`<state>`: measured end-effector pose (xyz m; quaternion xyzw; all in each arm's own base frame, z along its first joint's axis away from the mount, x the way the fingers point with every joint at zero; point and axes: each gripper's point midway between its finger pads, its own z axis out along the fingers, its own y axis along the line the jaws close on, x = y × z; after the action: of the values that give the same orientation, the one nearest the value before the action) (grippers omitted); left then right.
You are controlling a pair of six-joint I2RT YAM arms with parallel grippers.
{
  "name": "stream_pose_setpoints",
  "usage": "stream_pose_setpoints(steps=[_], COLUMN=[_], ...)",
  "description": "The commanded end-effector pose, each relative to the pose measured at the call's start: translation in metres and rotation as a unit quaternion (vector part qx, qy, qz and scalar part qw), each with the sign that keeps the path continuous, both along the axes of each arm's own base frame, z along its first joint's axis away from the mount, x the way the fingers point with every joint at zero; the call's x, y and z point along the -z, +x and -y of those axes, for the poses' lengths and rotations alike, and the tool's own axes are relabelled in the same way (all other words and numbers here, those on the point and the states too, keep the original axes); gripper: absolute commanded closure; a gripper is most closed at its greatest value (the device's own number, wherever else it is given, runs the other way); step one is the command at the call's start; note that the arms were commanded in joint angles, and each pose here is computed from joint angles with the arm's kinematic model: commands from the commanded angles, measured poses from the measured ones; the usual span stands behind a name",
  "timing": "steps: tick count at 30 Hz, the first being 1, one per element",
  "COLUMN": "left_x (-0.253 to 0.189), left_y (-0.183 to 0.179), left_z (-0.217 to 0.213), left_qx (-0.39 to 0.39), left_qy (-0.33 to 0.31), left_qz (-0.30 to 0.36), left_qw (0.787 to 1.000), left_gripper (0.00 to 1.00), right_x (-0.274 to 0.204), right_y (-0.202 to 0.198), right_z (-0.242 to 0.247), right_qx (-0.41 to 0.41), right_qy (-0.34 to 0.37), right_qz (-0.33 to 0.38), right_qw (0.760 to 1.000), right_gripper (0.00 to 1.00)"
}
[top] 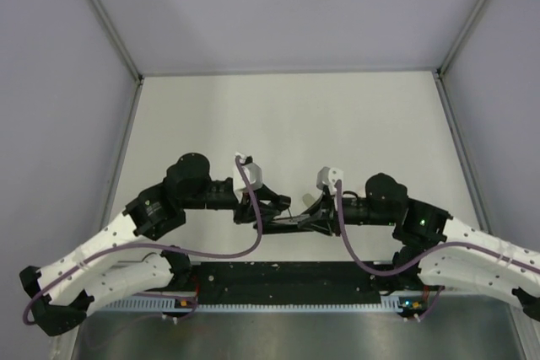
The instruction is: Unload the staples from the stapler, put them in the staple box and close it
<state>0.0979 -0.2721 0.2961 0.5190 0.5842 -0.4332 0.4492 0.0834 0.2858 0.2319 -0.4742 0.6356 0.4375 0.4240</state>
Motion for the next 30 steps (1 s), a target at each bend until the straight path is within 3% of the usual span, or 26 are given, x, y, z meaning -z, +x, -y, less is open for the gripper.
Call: stream_pose_setpoints(steps=[1, 19, 30], left_x=[-0.081, -0.123, -0.15], left_y=[0.022, 0.054, 0.068], left_z=[0.006, 0.002, -0.013], left_qx=[-0.055, -0.146, -0.198], left_qy=[-0.146, -0.277, -0.359], left_qz=[0.076, 0.076, 0.069], left_qw=[0.985, 0.947, 0.91], left_gripper=[1.0, 1.0, 1.0], right_x=[0.001, -0.005, -0.007], right_y=[0.006, 0.011, 0.013], right_z=[0.006, 0.034, 0.053], right_qx=[0.048, 0.133, 0.174], right_qy=[0.026, 0.106, 0.138], right_qz=[-0.027, -0.069, -0.095], right_qw=[0.998, 0.983, 0.971], right_gripper=[1.0, 1.0, 1.0])
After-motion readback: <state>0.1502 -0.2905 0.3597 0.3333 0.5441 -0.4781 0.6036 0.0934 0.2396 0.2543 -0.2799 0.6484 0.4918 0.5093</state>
